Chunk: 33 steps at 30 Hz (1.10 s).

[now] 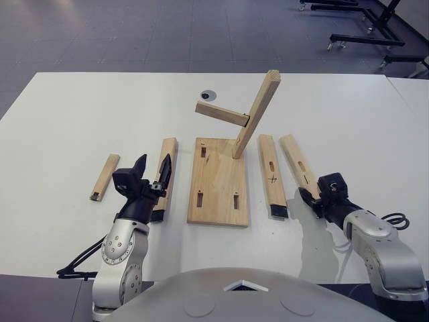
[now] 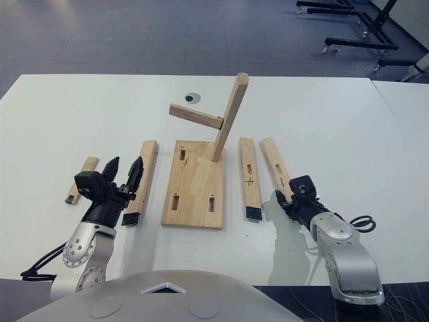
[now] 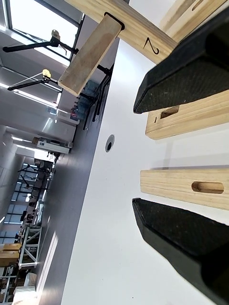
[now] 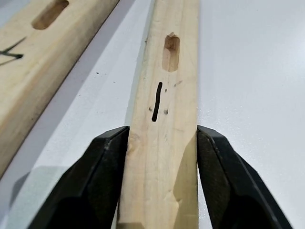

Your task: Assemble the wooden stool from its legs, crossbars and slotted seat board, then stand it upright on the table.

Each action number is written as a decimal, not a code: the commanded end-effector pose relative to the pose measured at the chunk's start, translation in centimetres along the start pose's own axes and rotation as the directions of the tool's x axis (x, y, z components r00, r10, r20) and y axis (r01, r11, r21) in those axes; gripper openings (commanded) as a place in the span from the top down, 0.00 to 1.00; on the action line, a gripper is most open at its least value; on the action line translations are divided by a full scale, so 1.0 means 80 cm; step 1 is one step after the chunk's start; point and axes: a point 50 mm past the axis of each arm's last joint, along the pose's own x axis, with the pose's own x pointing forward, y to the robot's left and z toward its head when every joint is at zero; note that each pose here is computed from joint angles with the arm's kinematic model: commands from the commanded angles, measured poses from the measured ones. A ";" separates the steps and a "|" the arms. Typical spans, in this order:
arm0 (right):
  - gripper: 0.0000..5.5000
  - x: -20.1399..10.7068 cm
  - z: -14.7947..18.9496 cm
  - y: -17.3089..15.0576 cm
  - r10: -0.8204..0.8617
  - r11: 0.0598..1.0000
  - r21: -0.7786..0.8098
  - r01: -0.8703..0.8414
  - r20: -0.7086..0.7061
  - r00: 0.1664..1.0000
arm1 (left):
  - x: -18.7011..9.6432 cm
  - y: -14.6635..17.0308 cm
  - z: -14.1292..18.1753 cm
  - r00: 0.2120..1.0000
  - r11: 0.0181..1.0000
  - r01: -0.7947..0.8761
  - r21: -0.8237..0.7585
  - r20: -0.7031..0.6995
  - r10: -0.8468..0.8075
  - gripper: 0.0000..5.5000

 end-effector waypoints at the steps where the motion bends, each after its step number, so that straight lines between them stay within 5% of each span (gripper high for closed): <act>1: 0.62 0.012 -0.030 -0.003 -0.008 0.999 0.048 0.016 -0.156 0.988 | 0.005 0.002 -0.003 1.000 1.000 0.005 0.009 -0.016 -0.004 0.41; 5: 0.62 0.037 -0.003 -0.009 -0.004 0.998 0.067 0.007 -0.052 0.999 | 0.007 0.008 0.005 1.000 1.000 0.011 0.023 0.028 -0.011 0.41; 10: 0.63 0.058 0.095 -0.028 -0.098 0.992 0.106 0.074 0.244 0.965 | 0.017 0.017 0.024 0.993 0.999 0.043 0.028 0.109 -0.046 0.41; 17: 0.63 0.039 0.212 -0.058 -0.186 0.981 0.167 0.102 0.638 0.747 | 0.026 0.035 0.055 0.973 0.998 0.062 0.014 0.220 -0.064 0.41; 22: 0.63 0.013 0.260 -0.034 0.026 0.997 0.021 -0.075 0.821 0.571 | 0.033 0.049 0.073 0.956 0.997 0.042 0.057 0.289 -0.057 0.41; 27: 0.63 -0.013 0.276 0.002 0.285 0.932 -0.158 -0.327 0.876 0.389 | 0.039 0.023 0.087 0.908 0.945 0.314 0.087 0.263 -0.326 0.41; 33: 0.63 -0.032 0.276 0.035 0.458 0.831 -0.319 -0.456 0.858 0.234 | 0.034 0.018 0.124 0.754 0.778 0.617 -0.120 0.374 -0.540 0.41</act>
